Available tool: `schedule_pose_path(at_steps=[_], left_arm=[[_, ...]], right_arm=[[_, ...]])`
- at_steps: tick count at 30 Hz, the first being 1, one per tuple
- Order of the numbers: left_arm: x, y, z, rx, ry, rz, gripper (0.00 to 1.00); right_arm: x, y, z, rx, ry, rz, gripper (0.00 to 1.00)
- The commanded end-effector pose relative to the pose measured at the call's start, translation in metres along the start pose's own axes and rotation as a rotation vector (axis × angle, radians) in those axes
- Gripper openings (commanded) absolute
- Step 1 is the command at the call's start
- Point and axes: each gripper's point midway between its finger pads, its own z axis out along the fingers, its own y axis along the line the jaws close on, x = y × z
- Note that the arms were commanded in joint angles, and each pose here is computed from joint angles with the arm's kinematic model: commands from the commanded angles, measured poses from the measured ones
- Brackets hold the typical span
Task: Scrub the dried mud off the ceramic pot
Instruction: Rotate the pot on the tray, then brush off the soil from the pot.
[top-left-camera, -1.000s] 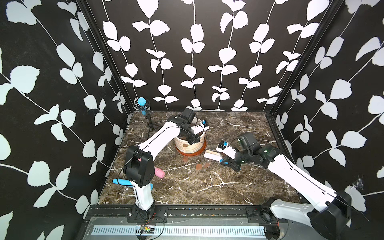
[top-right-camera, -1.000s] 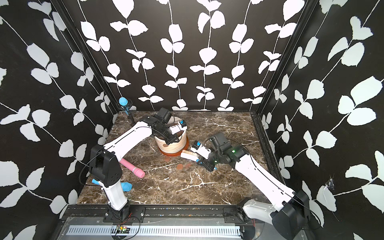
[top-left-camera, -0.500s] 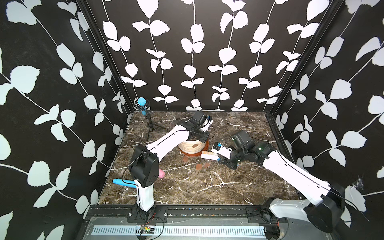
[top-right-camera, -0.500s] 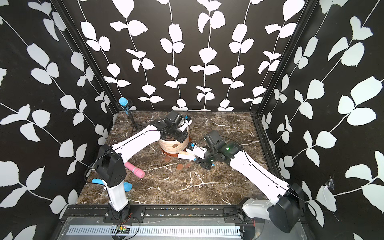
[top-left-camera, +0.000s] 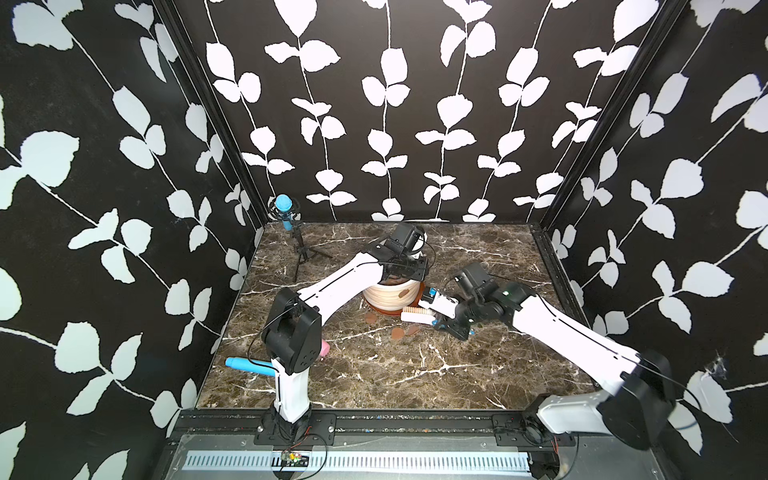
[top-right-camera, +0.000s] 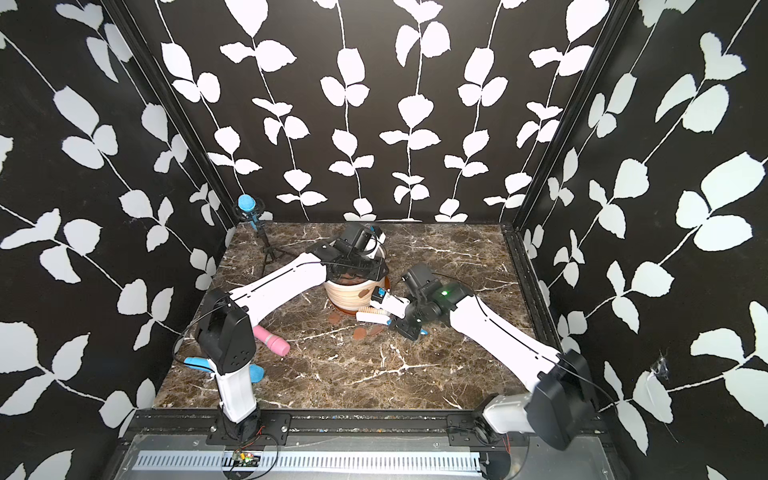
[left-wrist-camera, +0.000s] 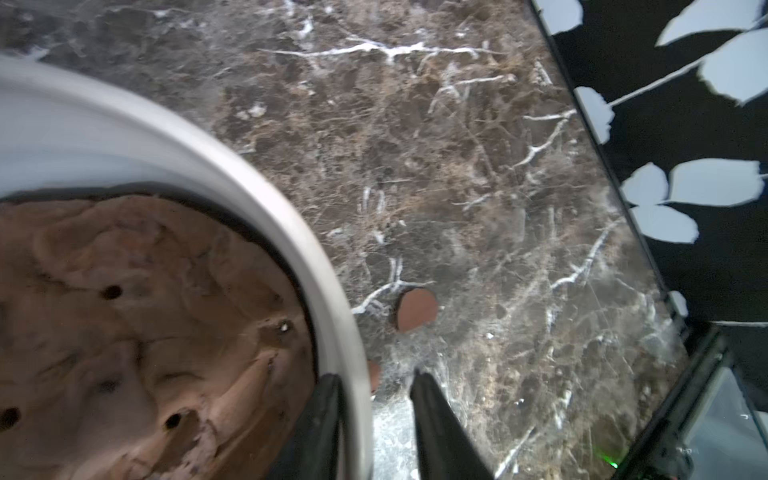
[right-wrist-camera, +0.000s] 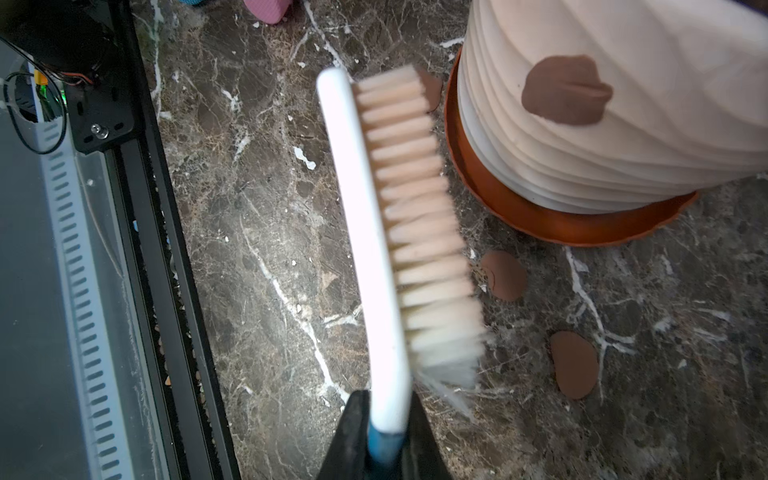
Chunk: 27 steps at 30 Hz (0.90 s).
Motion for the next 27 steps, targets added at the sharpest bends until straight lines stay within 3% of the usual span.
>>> schedule_pose_path(at_steps=[1, 7, 14, 19, 23, 27], left_arm=[[-0.019, -0.049, -0.053, 0.173, -0.099, 0.04, 0.37], [-0.014, -0.01, -0.1, 0.104, -0.156, -0.004, 0.4], [0.009, 0.043, -0.149, -0.048, -0.243, -0.058, 0.56], [0.029, 0.065, -0.168, -0.138, -0.267, -0.067, 0.65], [0.042, 0.081, -0.18, -0.213, -0.268, -0.086, 0.81], [0.06, 0.094, -0.187, -0.262, -0.259, -0.102, 0.86]], right_arm=[[-0.026, -0.009, -0.002, 0.006, -0.058, 0.019, 0.0], [-0.029, -0.038, 0.008, 0.025, -0.071, 0.13, 0.0], [-0.005, -0.073, 0.023, 0.052, -0.097, 0.322, 0.0], [0.016, -0.075, 0.022, 0.09, -0.068, 0.354, 0.0], [0.038, -0.066, 0.019, 0.098, -0.033, 0.373, 0.0], [0.052, -0.049, 0.009, 0.092, -0.02, 0.37, 0.0]])
